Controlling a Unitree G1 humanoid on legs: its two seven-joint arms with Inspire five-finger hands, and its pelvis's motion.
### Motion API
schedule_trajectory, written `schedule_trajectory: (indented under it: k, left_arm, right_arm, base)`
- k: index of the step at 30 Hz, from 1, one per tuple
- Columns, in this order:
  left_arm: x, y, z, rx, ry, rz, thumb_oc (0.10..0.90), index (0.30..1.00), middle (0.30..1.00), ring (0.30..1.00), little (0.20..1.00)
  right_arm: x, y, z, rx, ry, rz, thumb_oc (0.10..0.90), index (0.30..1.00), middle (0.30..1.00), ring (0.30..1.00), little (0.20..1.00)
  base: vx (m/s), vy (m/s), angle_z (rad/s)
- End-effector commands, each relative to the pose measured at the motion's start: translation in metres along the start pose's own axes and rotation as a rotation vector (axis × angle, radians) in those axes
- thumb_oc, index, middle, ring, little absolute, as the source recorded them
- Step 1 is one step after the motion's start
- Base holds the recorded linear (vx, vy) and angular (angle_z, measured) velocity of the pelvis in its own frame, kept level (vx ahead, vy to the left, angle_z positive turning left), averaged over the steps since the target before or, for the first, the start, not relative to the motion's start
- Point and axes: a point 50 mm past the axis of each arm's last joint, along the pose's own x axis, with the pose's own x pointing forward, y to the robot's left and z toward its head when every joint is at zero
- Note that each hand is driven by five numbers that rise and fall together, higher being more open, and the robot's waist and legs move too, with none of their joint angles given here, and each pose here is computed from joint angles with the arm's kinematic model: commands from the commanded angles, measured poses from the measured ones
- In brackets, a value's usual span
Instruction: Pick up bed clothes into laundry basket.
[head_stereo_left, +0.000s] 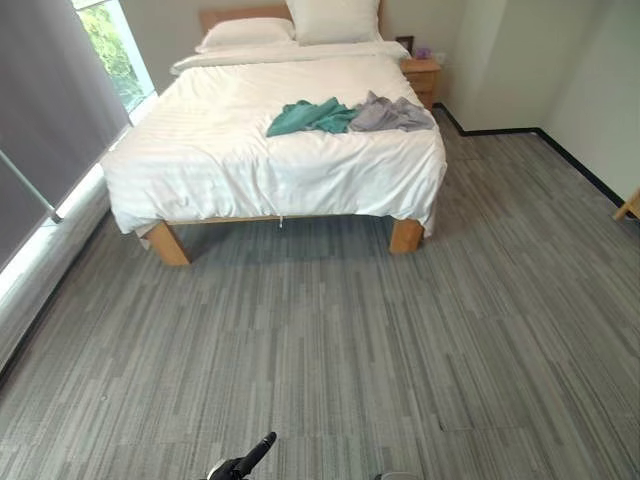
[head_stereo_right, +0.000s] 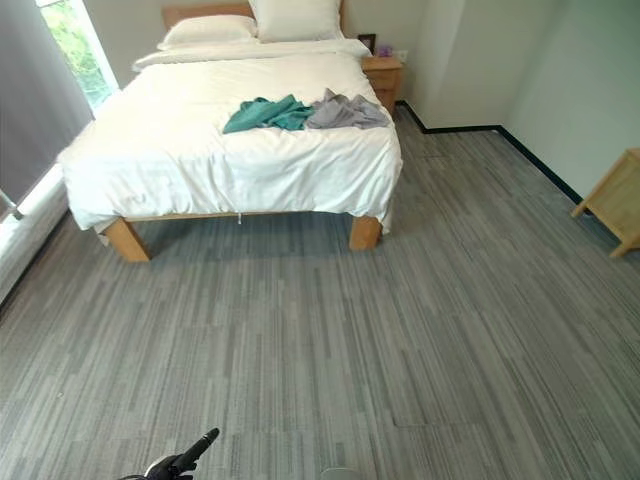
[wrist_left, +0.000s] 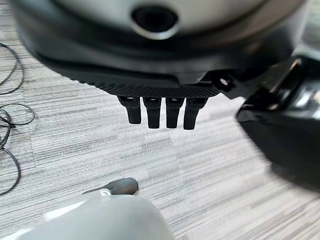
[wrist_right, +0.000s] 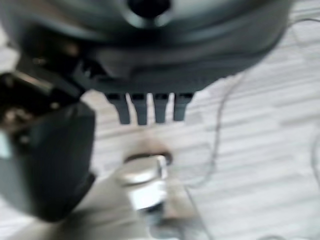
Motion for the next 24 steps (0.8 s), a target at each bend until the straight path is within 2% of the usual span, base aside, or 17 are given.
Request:
schedule_trajectory:
  k: [1,6,10,11,12,14,15,16,17,20,24]
  left_arm:
    - [0.001,0.008,0.009,-0.026,-0.026,0.02,0.8,0.9,0.9,0.9,0.9]
    - [0.001,0.01,0.012,-0.042,-0.041,0.037,0.8,0.9,0.9,0.9,0.9]
    - [0.001,0.019,0.025,-0.087,-0.09,0.065,0.8,0.9,0.9,0.9,0.9]
    - [0.001,0.029,0.04,-0.124,-0.147,0.093,0.8,0.9,0.9,0.9,0.9]
    - [-0.003,0.045,0.066,-0.229,-0.258,0.136,0.8,0.9,0.9,0.9,0.9]
    - [-0.006,0.053,0.082,-0.275,-0.328,0.154,0.8,0.9,0.9,0.9,0.9]
    - [-0.012,0.062,0.104,-0.3,-0.424,0.167,0.8,0.9,0.9,0.9,0.9]
    - [-0.025,0.073,0.138,-0.298,-0.559,0.187,0.8,0.9,0.9,0.9,0.9]
    - [-0.025,0.073,0.138,-0.298,-0.558,0.187,0.8,0.9,0.9,0.9,0.9]
    - [-0.066,0.085,0.197,-0.363,-0.87,0.165,0.8,0.9,0.9,0.9,0.9]
    - [-0.091,0.079,0.221,-0.342,-1.018,0.145,0.8,0.9,0.9,0.9,0.9]
  right_arm:
    - [-0.001,0.006,0.062,0.0,-0.221,0.045,0.8,0.9,0.9,0.9,0.9]
    - [0.0,0.01,0.056,-0.021,-0.194,0.062,0.8,0.9,0.9,0.9,0.9]
    - [0.0,0.005,0.053,-0.013,-0.182,0.052,0.8,0.9,0.9,0.9,0.9]
    - [0.0,-0.002,0.06,0.013,-0.203,0.037,0.8,0.9,0.9,0.9,0.9]
    - [-0.003,-0.007,0.079,0.082,-0.28,0.042,0.8,0.9,0.9,0.9,0.9]
    - [-0.006,-0.008,0.093,0.101,-0.336,0.05,0.8,0.9,0.9,0.9,0.9]
    - [-0.012,-0.01,0.114,0.114,-0.425,0.057,0.8,0.9,0.9,0.9,0.9]
    - [-0.029,-0.014,0.152,0.116,-0.595,0.05,0.8,0.9,0.9,0.9,0.9]
    - [-0.029,-0.014,0.152,0.117,-0.594,0.05,0.8,0.9,0.9,0.9,0.9]
    - [-0.072,-0.016,0.208,0.162,-0.9,0.088,0.8,0.9,0.9,0.9,0.9]
    - [-0.1,-0.01,0.23,0.081,-1.059,0.083,0.8,0.9,0.9,0.9,0.9]
  base:
    - [0.01,0.001,-0.05]
    - [0.01,-0.002,0.01]
    - [0.01,-0.011,0.06]
    - [0.03,-0.014,0.06]
    - [0.03,-0.014,0.1]
    - [0.01,-0.009,0.1]
    - [-0.02,-0.004,0.12]
    - [-0.02,0.001,0.06]
    - [0.0,0.0,0.0]
    - [-0.03,0.008,-0.04]
    - [-0.02,-0.001,-0.01]
